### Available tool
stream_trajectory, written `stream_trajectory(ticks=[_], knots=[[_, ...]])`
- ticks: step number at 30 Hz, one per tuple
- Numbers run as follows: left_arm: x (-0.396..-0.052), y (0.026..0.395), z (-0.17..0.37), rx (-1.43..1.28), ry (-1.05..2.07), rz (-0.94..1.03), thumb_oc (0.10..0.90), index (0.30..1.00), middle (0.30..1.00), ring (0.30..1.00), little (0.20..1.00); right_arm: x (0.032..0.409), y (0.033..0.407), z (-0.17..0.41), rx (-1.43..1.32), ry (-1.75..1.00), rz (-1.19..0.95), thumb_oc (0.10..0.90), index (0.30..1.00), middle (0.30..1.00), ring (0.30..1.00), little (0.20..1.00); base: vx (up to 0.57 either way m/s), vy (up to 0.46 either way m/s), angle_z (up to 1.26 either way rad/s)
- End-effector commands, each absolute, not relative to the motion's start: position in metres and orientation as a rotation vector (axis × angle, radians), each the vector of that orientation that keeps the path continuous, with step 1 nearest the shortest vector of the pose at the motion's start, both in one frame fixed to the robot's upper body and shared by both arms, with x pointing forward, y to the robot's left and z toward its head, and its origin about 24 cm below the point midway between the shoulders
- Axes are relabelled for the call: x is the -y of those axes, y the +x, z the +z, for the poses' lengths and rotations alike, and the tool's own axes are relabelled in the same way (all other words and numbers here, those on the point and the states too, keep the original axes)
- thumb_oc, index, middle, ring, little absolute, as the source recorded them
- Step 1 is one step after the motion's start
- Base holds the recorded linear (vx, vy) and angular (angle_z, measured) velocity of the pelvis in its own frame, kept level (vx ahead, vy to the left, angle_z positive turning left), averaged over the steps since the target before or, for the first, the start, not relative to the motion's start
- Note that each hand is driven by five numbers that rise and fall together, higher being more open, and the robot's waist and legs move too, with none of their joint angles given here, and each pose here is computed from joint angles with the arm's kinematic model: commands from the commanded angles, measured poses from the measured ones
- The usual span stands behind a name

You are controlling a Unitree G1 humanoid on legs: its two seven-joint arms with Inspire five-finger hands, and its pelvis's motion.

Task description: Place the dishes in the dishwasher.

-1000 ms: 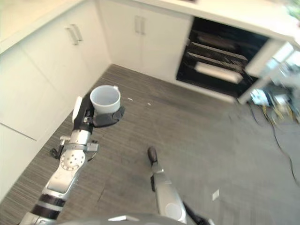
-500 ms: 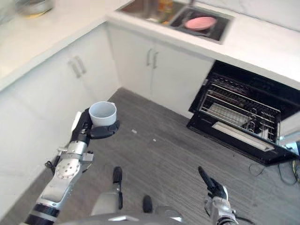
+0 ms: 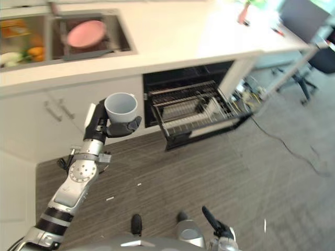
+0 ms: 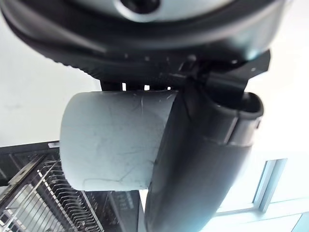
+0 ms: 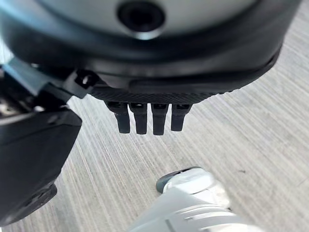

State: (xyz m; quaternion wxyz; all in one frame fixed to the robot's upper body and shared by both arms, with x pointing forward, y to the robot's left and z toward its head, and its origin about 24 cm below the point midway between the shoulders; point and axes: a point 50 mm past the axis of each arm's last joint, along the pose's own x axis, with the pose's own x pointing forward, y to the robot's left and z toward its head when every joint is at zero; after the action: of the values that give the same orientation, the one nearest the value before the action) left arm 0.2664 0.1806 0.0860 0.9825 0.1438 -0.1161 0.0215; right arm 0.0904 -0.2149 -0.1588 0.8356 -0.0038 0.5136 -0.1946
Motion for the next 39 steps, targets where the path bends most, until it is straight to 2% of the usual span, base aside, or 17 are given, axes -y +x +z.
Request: stream_trajectory(ticks=[1,5,9,12,14,15,16,17,19,21,25,30,34,39], knots=[[-0.188,0.240,0.112,0.416,0.300,0.106,0.400,0.300,0.300,0.300,0.300,0.243,0.117,-0.140,-0.915,-0.069,-0.490,0.800,0.900,0.900,0.900,0.900,-0.24,0.365,-1.30],[-0.196,0.233,0.107,0.391,0.296,0.158,0.400,0.300,0.300,0.300,0.300,0.256,0.127,-0.127,-0.794,0.087,-0.592,0.800,0.900,0.900,0.900,0.900,-0.05,0.050,-0.96],[-0.198,0.233,0.104,0.373,0.284,0.166,0.400,0.300,0.300,0.300,0.300,0.271,0.152,-0.102,-0.629,0.083,-0.600,0.800,0.900,0.900,0.900,0.900,0.04,-0.075,-0.54],[-0.205,0.234,0.103,0.366,0.336,0.203,0.400,0.300,0.300,0.300,0.300,0.286,0.178,-0.063,-0.413,0.043,-0.587,0.800,0.900,0.900,0.900,0.900,0.05,-0.108,-0.16],[-0.205,0.234,0.103,0.366,0.336,0.203,0.400,0.300,0.300,0.300,0.300,0.286,0.177,-0.062,-0.413,0.042,-0.588,0.800,0.900,0.900,0.900,0.900,0.01,-0.057,-0.07],[-0.212,0.234,0.102,0.359,0.333,0.260,0.400,0.300,0.300,0.300,0.300,0.293,0.190,-0.034,-0.261,0.061,-0.596,0.800,0.900,0.900,0.900,0.900,0.04,-0.090,-0.03],[-0.213,0.233,0.102,0.360,0.327,0.271,0.400,0.300,0.300,0.300,0.300,0.296,0.189,-0.029,-0.233,0.059,-0.607,0.800,0.900,0.900,0.900,0.900,0.03,-0.210,0.01],[-0.221,0.233,0.105,0.376,0.341,0.318,0.400,0.300,0.300,0.300,0.300,0.301,0.207,0.011,-0.045,0.041,-0.586,0.800,0.900,0.900,0.900,0.900,0.02,-0.141,0.04],[-0.221,0.234,0.109,0.401,0.343,0.328,0.400,0.300,0.300,0.300,0.300,0.301,0.214,0.032,0.052,0.039,-0.576,0.800,0.900,0.900,0.900,0.900,-0.05,-0.102,0.14],[-0.219,0.236,0.118,0.450,0.325,0.348,0.400,0.300,0.300,0.300,0.300,0.290,0.233,0.076,0.262,0.077,-0.513,0.800,0.900,0.900,0.900,0.900,0.02,0.002,0.03],[-0.212,0.241,0.126,0.494,0.343,0.334,0.400,0.300,0.300,0.300,0.300,0.270,0.241,0.106,0.404,0.098,-0.389,0.800,0.900,0.900,0.900,0.900,0.21,0.135,-0.37],[-0.206,0.251,0.123,0.483,0.346,0.316,0.400,0.300,0.300,0.300,0.300,0.246,0.252,0.113,0.403,0.062,-0.244,0.800,0.900,0.900,0.900,0.900,0.23,0.137,0.00],[-0.199,0.253,0.136,0.544,0.362,0.272,0.400,0.300,0.300,0.300,0.300,0.238,0.250,0.122,0.442,0.036,-0.208,0.800,0.900,0.900,0.900,0.900,0.23,0.211,-0.43],[-0.191,0.260,0.149,0.594,0.391,0.232,0.400,0.300,0.300,0.300,0.300,0.212,0.256,0.127,0.476,0.071,-0.145,0.800,0.900,0.900,0.900,0.900,0.10,0.225,-0.17]])
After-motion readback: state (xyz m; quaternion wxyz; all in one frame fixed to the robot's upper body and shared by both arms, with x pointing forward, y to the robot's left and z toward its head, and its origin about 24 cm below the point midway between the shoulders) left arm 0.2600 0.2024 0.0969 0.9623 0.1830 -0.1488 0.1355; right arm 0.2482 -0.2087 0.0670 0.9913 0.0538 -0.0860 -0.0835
